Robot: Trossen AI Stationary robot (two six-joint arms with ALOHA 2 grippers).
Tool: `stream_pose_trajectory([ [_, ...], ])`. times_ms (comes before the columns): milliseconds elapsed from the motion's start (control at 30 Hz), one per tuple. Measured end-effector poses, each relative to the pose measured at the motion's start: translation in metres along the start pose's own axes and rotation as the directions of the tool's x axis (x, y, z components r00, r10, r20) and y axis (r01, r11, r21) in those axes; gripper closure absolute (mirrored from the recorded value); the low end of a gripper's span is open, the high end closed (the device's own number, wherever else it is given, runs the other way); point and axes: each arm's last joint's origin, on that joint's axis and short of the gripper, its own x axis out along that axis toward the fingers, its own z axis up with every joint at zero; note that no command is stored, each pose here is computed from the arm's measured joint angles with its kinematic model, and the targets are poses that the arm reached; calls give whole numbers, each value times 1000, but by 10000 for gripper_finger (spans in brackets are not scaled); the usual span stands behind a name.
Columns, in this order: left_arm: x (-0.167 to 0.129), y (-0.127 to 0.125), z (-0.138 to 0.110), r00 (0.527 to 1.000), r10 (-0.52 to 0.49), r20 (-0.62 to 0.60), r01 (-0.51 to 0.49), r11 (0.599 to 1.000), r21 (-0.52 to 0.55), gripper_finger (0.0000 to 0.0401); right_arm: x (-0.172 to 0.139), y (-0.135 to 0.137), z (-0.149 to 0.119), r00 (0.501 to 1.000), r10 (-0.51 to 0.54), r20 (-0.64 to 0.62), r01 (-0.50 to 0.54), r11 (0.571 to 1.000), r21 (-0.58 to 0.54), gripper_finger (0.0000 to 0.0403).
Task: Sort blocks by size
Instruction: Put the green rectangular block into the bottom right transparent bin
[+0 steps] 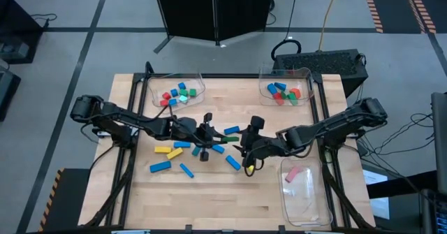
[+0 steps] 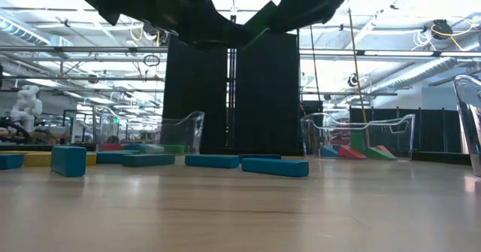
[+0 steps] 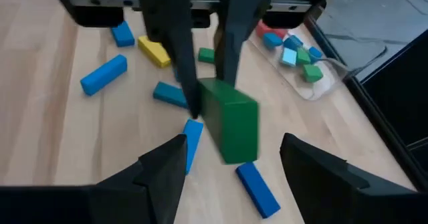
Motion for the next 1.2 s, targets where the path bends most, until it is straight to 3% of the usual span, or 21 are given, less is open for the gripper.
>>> stream_pose_trajectory([
  [300, 0, 0, 0, 1000, 0, 2, 0, 1000, 1, 347, 3, -2, 3, 1000, -5, 23, 5, 1000, 7, 204],
  [700, 0, 0, -3, 1000, 4, -30, -4, 1000, 17, 347, 3, 0, 2, 998, 56, 9, -56, 998, -4, 366],
  [933, 0, 0, -4, 999, 9, -40, -8, 1000, 15, 339, 3, 0, 2, 998, 69, 3, -69, 998, -1, 366],
  [1200, 0, -1, -6, 998, 11, -65, -11, 1000, 6, 278, -9, 4, 0, 997, 77, -14, -76, 997, 4, 366],
])
